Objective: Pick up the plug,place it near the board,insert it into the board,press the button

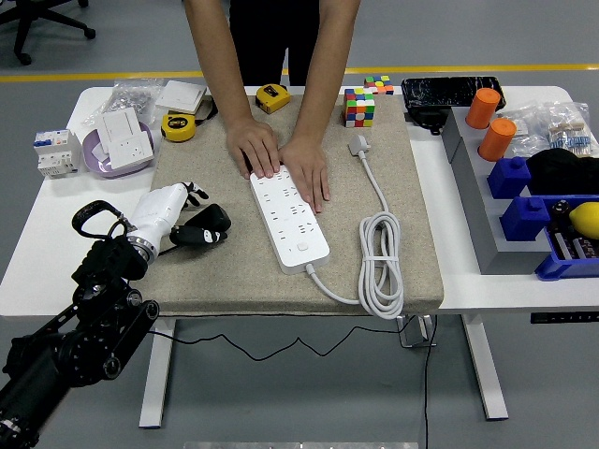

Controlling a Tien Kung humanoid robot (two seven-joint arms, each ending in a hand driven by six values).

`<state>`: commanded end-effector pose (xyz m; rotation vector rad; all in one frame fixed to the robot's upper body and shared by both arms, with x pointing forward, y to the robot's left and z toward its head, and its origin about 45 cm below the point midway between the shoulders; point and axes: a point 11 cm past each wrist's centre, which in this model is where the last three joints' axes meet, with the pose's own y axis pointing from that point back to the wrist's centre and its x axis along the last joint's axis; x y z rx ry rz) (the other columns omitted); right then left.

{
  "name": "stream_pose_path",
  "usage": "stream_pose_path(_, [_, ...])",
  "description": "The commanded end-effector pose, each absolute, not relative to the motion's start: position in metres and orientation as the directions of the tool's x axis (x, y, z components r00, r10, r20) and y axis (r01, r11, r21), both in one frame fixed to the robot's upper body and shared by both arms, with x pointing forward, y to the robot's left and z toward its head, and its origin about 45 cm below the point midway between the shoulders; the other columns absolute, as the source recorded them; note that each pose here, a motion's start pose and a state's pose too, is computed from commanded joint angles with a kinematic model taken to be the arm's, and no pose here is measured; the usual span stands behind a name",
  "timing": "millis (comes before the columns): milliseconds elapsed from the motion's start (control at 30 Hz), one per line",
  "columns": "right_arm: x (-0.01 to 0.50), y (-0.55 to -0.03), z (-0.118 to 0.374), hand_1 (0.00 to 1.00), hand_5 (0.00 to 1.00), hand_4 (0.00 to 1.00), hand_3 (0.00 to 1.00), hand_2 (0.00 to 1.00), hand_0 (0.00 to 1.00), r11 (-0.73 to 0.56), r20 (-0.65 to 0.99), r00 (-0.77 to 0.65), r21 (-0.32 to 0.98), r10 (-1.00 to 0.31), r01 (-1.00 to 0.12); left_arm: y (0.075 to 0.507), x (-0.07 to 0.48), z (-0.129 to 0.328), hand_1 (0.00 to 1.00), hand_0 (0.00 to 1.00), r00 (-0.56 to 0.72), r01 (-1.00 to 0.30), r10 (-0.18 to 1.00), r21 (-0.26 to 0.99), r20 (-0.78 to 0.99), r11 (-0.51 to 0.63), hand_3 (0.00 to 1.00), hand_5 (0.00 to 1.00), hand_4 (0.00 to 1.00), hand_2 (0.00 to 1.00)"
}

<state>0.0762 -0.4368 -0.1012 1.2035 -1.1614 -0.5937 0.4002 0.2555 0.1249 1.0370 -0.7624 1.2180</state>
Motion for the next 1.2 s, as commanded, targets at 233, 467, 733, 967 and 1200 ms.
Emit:
stream_pose_path(233, [0.076,-0.438,-0.101,0.729,0.627,0.998,0.713,0.708,0.823,0.314,0.37,0.349,0.927,-0.861,-0.206,0.252,0.4,0.126,0.255,0.297,0.206,-0.977,0.371,0.21,0.905,0.031,0.428,0.214,0.794,0.34])
stream_pose_path(467, [0.078,-0.438,-0.101,0.729,0.627,0.998,0.713,0.708,0.824,0.315,0.371,0.348,0.926,-0.861,-0.208,0.247,0.402,0.132,0.241,0.295,0.197,-0.98,0.366,0.192,0.91,0.048,0.419,0.201,0.76,0.321])
stream_pose_path(733, [0.078,-0.437,-0.101,0.729,0.627,0.998,0.713,0.709,0.824,0.313,0.37,0.349,0.926,-0.861,-0.209,0.23,0.406,0.148,0.242,0.301,0.175,-0.983,0.333,0.144,0.927,0.116,0.412,0.214,0.743,0.317])
stream_pose_path(967, [0.077,-0.437,-0.101,0.729,0.627,0.998,0.713,0.707,0.821,0.314,0.369,0.356,0.927,-0.859,-0.205,0.201,0.414,0.163,0.244,0.303,0.177,-0.969,0.282,0.116,0.943,0.219,0.408,0.224,0.732,0.317])
stream_pose_path(1200, [0.08,-0.438,-0.1,0.729,0.628,0.998,0.713,0.709,0.82,0.315,0.373,0.361,0.926,-0.855,-0.209,0.179,0.42,0.161,0.252,0.307,0.198,-0.948,0.211,0.132,0.957,0.291,0.405,0.23,0.719,0.319])
